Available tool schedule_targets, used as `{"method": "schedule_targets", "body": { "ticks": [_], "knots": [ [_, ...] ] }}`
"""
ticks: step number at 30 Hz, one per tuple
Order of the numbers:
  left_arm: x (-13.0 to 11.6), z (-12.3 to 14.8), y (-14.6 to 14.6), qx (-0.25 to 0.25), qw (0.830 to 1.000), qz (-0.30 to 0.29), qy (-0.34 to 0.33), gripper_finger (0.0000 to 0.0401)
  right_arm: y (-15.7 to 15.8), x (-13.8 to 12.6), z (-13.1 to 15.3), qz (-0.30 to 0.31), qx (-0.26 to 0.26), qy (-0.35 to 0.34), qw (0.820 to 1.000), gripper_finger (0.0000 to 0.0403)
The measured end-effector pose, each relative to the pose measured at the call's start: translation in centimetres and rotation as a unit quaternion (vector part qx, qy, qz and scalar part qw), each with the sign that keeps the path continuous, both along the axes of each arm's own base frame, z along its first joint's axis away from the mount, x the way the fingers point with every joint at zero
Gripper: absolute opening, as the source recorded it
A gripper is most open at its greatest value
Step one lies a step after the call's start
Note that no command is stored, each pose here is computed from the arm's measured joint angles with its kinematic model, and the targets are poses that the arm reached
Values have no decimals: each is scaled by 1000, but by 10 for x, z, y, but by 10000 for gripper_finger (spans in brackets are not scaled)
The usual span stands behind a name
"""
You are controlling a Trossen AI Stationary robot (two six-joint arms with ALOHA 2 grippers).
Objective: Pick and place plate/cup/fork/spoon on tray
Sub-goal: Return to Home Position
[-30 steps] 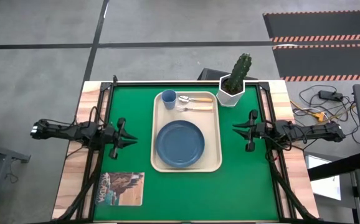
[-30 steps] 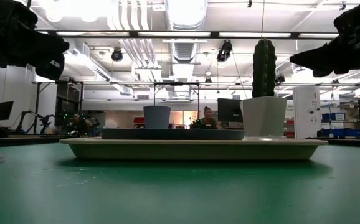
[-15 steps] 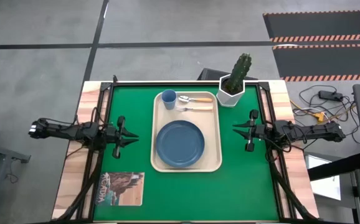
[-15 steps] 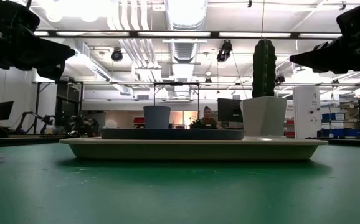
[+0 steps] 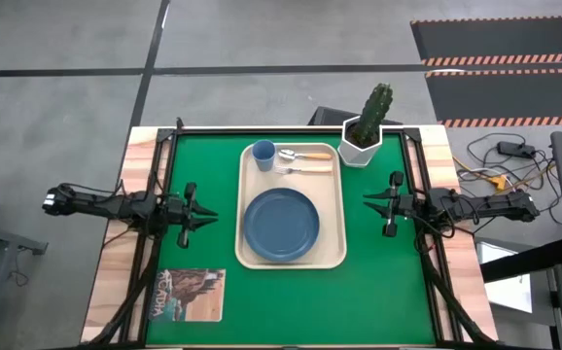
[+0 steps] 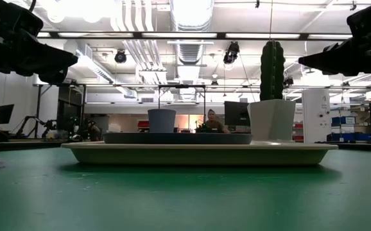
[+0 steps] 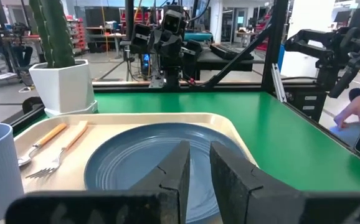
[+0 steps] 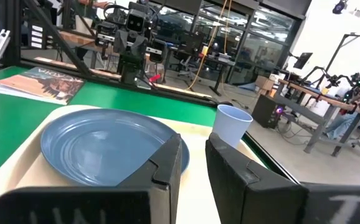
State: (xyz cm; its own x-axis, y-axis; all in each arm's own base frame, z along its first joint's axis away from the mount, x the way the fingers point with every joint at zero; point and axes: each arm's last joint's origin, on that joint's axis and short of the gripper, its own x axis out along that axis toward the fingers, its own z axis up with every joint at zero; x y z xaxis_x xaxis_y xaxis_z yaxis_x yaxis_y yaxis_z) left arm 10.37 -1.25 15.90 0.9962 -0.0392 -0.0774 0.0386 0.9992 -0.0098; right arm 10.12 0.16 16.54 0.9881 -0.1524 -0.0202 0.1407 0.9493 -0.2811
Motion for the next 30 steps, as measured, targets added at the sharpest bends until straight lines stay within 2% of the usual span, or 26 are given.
{"method": "schedule_targets", "body": {
  "ticks": [30],
  "knots": [
    [5, -9, -1, 7, 999, 0, 48, 44, 0, 0, 0, 0, 0, 0, 1000, 63]
  ]
}}
